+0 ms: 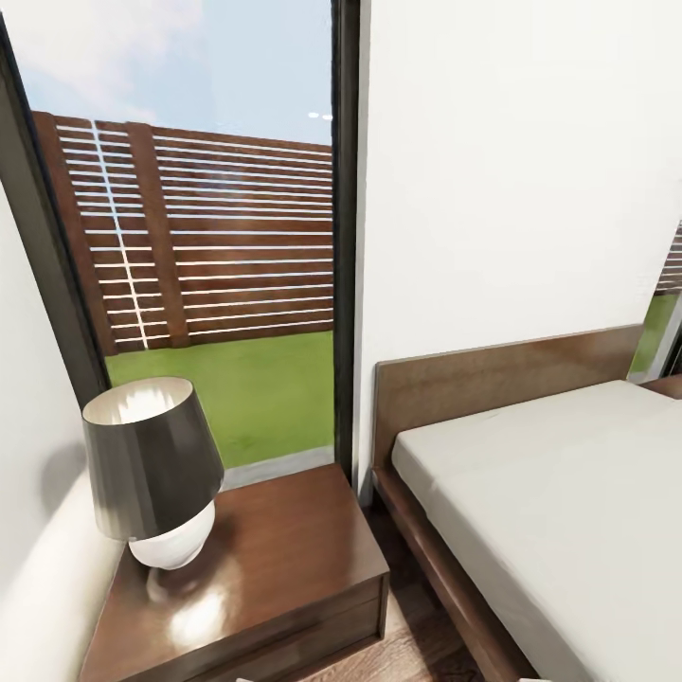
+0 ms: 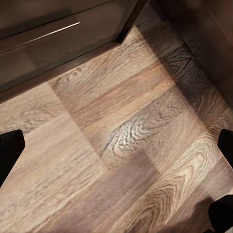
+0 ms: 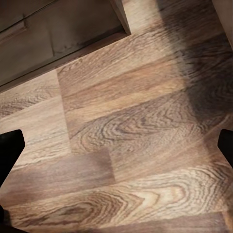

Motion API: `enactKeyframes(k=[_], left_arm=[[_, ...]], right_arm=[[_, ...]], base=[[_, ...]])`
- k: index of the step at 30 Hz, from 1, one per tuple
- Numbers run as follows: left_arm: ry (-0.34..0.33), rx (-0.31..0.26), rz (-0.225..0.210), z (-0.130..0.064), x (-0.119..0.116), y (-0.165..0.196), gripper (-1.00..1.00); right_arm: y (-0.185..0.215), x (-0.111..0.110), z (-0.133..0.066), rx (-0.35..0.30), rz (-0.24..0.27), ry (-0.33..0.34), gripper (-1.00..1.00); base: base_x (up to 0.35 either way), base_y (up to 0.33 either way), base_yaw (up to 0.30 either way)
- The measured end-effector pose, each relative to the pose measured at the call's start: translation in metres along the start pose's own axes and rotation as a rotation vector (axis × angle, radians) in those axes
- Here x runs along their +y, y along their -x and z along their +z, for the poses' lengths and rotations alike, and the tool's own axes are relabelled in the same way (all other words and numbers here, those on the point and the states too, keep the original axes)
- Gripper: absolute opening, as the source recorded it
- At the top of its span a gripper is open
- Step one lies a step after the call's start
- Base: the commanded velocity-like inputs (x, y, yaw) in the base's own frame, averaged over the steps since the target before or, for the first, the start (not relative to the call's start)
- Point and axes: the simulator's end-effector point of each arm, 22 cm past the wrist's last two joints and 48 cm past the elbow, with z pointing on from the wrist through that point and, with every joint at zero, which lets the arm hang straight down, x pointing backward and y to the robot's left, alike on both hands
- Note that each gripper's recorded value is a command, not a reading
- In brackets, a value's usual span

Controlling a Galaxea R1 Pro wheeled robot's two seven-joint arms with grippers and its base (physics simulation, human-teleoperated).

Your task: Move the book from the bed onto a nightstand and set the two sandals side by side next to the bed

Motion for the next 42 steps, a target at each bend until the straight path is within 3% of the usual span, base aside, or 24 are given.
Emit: enactKeyframes(k=[17,42], left_arm=[[-0.001,0.0,0.0,0.0,0.0,0.0,1.0],[-0.002,0.001,-0.001,-0.032,-0.016,0.034,1.0]], right_arm=[[0.0,0.0,0.0,0.001,-0.001,0.0,1.0],[0.03,0.016,-0.035,0.001,-0.001,0.0,1.0]], base=[[0.0,0.0,0.0],[0.0,0.0,0.0]])
